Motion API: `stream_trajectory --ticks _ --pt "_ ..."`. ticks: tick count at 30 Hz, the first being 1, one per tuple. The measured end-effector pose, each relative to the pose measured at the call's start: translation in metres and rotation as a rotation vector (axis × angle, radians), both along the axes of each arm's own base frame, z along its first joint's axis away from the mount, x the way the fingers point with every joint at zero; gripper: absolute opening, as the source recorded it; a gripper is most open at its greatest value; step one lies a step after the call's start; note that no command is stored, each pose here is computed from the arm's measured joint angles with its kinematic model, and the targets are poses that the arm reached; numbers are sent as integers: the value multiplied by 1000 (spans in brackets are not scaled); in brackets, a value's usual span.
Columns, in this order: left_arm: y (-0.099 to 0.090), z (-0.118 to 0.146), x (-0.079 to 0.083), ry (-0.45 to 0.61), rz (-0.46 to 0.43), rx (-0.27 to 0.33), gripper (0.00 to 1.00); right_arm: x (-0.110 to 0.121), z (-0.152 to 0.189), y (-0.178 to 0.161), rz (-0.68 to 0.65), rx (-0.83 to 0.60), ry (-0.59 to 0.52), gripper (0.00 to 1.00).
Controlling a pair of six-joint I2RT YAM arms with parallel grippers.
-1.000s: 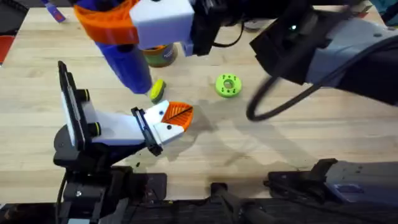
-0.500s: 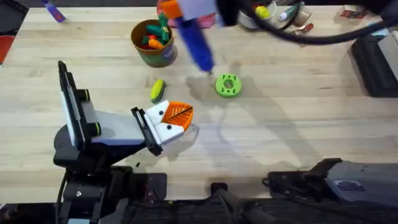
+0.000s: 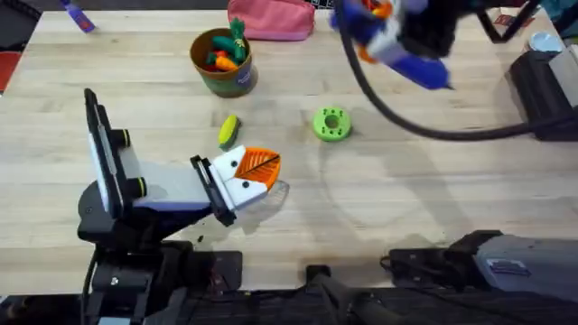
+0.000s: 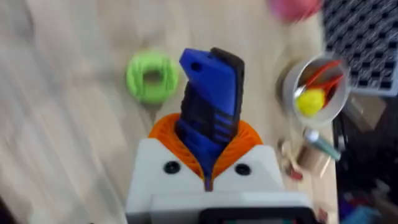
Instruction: Pick up the gripper from the table and insert it into the empty holder that is missing its gripper. Then pick up a screw, insert it into the mounting hole, and use the screwdriver to tighten it. Finally, clean up the table by picking up the vegetable and placing it into the bucket.
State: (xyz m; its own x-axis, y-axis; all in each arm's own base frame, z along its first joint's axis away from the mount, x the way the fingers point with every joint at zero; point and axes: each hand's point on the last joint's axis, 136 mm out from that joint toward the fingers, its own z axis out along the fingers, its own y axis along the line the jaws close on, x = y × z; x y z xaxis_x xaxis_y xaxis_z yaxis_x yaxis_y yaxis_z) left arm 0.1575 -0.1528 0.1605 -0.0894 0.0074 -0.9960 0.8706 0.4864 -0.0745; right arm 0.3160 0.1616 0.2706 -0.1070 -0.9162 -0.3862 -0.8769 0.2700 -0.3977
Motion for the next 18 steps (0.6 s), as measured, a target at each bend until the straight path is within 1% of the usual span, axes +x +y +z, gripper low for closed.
stream_trajectory --ticks 2,4,8,13,15,18 --pt "0 0 0 0 0 0 15 1 -19 -21 21 -111 49 24" --pt "0 0 0 0 0 0 15 10 -31 -35 21 -169 68 24" --pt "0 0 0 0 0 0 15 25 -59 -60 19 -244 112 24" --pt "0 0 0 0 0 0 15 36 -120 -87 33 -307 190 24" --pt "0 0 0 0 0 0 15 37 -147 -97 41 -327 216 24" --pt "0 0 0 0 0 0 15 33 -180 -108 52 -345 249 24"
